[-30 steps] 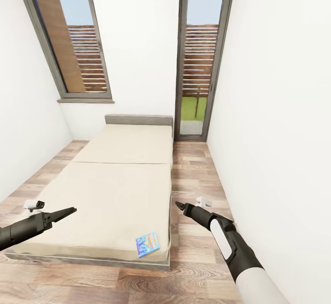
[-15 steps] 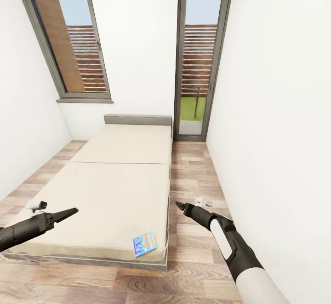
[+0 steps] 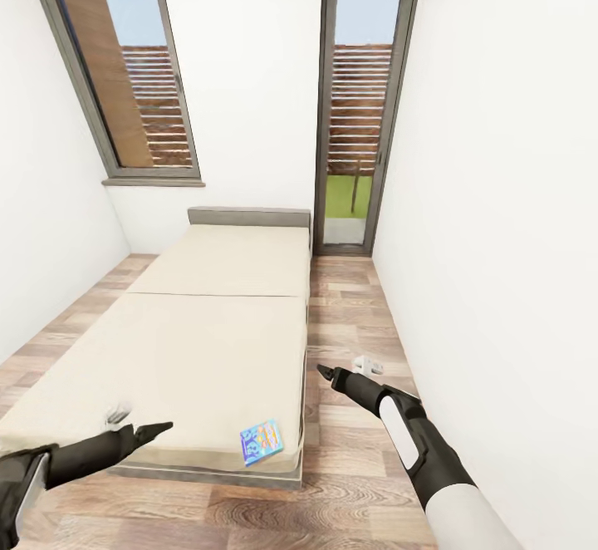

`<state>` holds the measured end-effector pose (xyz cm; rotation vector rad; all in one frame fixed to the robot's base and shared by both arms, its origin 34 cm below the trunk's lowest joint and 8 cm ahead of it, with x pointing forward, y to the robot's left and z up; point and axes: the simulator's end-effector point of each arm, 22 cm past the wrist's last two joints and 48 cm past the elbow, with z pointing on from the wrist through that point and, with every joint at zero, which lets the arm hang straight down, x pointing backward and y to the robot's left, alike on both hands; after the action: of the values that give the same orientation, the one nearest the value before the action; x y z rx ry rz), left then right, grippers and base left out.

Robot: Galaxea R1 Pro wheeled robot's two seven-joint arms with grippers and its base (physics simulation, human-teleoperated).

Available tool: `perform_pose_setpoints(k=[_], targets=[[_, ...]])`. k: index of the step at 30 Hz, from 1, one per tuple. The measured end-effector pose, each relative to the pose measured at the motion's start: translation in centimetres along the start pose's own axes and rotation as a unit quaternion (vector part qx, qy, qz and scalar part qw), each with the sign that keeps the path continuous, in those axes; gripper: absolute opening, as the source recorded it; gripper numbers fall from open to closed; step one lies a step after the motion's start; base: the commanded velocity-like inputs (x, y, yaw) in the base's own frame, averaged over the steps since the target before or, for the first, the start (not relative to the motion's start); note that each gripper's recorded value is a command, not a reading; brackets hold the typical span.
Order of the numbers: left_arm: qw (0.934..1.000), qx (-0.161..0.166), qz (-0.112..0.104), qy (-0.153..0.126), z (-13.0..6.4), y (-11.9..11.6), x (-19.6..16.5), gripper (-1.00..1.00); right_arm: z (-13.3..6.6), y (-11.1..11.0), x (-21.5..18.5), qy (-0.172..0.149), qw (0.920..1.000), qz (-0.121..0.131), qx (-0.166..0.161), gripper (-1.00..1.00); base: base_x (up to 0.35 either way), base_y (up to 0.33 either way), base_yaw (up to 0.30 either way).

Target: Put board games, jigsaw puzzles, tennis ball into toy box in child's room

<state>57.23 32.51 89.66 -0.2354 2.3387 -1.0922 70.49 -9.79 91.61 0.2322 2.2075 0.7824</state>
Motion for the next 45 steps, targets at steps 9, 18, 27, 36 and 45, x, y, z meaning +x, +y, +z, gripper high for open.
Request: perform_pose_setpoints(k=[9, 18, 27, 36, 45], targets=[[0.9949, -0.101, -0.005, 0.003, 4.0, 4.9, 4.2, 1.0, 0.0, 0.3, -0.2, -0.003, 1.0, 0.001, 0.0, 1.0, 0.0, 0.0, 0.0], [0.9947, -0.103, -0.005, 0.001, 7.9, 3.6, 6.6, 1.0, -0.1, 0.3, -0.7, -0.01, 0.9999, 0.013, -0.004, 1.0, 0.0, 0.0, 0.0], [0.9924, -0.122, 0.005, -0.01, 9.1, 3.6, 6.9, 1.0, -1.0, 2.6, -4.2, -0.047, 0.9986, -0.001, -0.025, 1.0, 0.0, 0.0, 0.0], [0.9919, -0.126, 0.006, -0.013, 9.3, 3.6, 6.8, 1.0, -2.0, 4.3, -6.3, -0.064, 0.9969, -0.001, -0.045, 1.0, 0.0, 0.0, 0.0], [0.9919, -0.126, 0.01, -0.015, 9.5, 3.5, 6.7, 1.0, -2.3, 4.2, -6.5, -0.062, 0.9967, 0.011, -0.051, 1.0, 0.0, 0.0, 0.0]])
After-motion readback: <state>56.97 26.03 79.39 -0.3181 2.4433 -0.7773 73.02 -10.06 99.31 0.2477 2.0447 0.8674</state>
